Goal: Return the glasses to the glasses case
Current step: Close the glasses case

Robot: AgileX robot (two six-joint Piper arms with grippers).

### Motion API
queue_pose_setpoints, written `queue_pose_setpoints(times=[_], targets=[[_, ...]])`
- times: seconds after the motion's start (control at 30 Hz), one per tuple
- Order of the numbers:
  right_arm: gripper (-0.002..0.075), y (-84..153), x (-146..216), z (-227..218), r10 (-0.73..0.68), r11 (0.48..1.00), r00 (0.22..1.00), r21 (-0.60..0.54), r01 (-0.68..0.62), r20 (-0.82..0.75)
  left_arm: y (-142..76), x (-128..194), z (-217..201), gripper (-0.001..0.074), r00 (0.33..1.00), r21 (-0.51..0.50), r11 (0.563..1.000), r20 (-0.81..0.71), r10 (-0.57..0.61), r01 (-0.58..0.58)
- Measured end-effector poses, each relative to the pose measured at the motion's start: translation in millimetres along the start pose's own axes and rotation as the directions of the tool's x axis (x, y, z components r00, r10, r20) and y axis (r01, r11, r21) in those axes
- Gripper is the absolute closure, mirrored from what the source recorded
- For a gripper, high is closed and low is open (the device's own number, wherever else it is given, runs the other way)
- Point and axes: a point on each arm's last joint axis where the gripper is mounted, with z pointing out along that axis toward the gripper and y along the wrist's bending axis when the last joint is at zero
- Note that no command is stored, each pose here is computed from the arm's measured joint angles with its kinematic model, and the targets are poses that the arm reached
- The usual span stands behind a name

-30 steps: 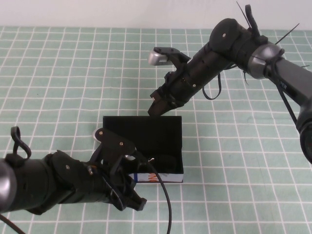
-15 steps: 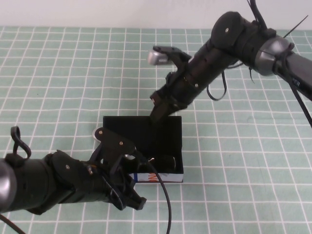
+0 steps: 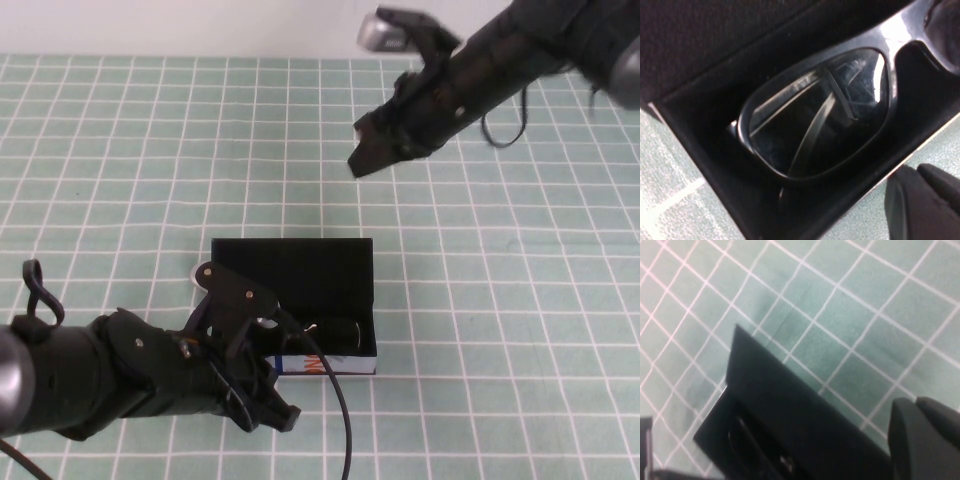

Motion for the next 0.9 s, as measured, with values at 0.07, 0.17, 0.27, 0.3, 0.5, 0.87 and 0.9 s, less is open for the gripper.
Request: queue_pose_setpoints(times=[0.07,0.17,0.27,0.3,0.5,0.87,0.9], targets=[[0.0737,-10.4,2.3,18.0,0.041,0.999,0.999,-0.020,-0.041,-0.005,0.0,0.0,0.0,0.0737,1.000,0.000,1.000,0.000,0.000,0.000],[0.0737,-25.7,9.8,47.6,0.109,0.991,0.993,-0.068,-0.111,-0.036,0.0,0.0,0.0,0.0737,1.000,0.000,1.000,0.000,0.000,0.000],[0.0737,-36.6,18.0,68.4,0.151,0.983,0.986,-0.095,-0.157,-0.075,0.0,0.0,0.0,0.0737,1.000,0.000,1.000,0.000,0.000,0.000],[0.0737,-38.9,20.6,73.5,0.156,0.981,0.984,-0.104,-0.165,-0.086,0.0,0.0,0.0,0.0737,1.000,0.000,1.000,0.000,0.000,0.000],[0.0737,-34.9,24.3,76.9,0.132,0.972,0.984,-0.179,-0.152,-0.119,0.0,0.0,0.0,0.0737,1.000,0.000,1.000,0.000,0.002,-0.002],[0.0737,-26.8,21.6,76.2,0.125,0.965,0.986,-0.216,-0.146,-0.108,0.7,-0.4,0.0,0.0737,1.000,-0.007,1.000,0.004,0.002,-0.002],[0.0737,-24.0,21.9,77.2,0.117,0.969,0.986,-0.205,-0.140,-0.118,0.8,-0.5,0.0,0.0737,1.000,-0.009,1.000,0.005,0.002,-0.002]])
